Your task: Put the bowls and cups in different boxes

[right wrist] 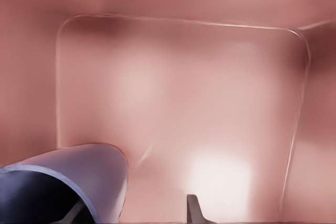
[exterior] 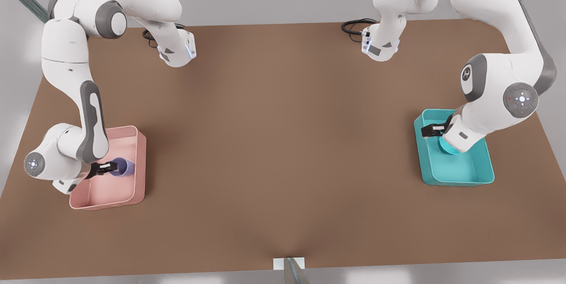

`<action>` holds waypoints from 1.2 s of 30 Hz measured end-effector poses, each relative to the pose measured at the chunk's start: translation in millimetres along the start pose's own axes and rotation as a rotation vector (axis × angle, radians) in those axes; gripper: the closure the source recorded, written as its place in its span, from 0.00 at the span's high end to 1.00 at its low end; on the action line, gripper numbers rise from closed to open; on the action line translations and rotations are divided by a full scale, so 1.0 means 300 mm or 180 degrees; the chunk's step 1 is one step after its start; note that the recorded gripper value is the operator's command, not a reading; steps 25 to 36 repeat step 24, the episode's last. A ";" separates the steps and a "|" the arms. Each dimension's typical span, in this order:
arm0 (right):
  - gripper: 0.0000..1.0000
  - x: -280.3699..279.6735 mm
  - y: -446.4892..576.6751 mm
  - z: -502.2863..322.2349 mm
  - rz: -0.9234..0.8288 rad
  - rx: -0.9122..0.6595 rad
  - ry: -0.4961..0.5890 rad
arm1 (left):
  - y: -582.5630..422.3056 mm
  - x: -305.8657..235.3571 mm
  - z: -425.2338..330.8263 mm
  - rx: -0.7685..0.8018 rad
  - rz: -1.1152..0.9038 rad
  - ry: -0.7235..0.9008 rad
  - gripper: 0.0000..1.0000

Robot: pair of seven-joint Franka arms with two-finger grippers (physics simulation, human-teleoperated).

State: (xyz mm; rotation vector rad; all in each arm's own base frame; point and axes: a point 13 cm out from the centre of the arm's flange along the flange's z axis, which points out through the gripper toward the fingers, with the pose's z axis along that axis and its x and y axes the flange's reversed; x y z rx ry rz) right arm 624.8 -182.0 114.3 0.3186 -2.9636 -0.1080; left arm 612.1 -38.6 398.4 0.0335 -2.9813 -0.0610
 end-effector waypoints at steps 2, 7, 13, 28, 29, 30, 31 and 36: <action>1.00 0.011 0.019 -0.047 -0.0027 -0.0023 -0.0026 | -0.009 0.031 -0.017 -0.0009 0.0023 0.0079 1.00; 1.00 0.043 0.121 -0.257 -0.0153 -0.0136 -0.0117 | 0.014 0.059 -0.026 -0.0035 0.0001 0.0190 1.00; 1.00 -0.091 0.559 -0.435 -0.0663 -0.0042 0.0179 | 0.013 0.077 -0.027 -0.0047 0.0012 0.0247 1.00; 1.00 0.275 0.746 -1.039 -0.0121 0.0185 0.0050 | 0.021 0.087 -0.025 -0.0041 0.0002 0.0286 1.00; 1.00 0.275 0.746 -1.039 -0.0121 0.0185 0.0050 | 0.021 0.087 -0.025 -0.0041 0.0002 0.0286 1.00; 1.00 0.275 0.746 -1.039 -0.0121 0.0185 0.0050 | 0.021 0.087 -0.025 -0.0041 0.0002 0.0286 1.00; 1.00 0.275 0.746 -1.039 -0.0121 0.0185 0.0050 | 0.021 0.087 -0.025 -0.0041 0.0002 0.0286 1.00; 1.00 0.275 0.746 -1.039 -0.0121 0.0185 0.0050 | 0.021 0.087 -0.025 -0.0041 0.0002 0.0286 1.00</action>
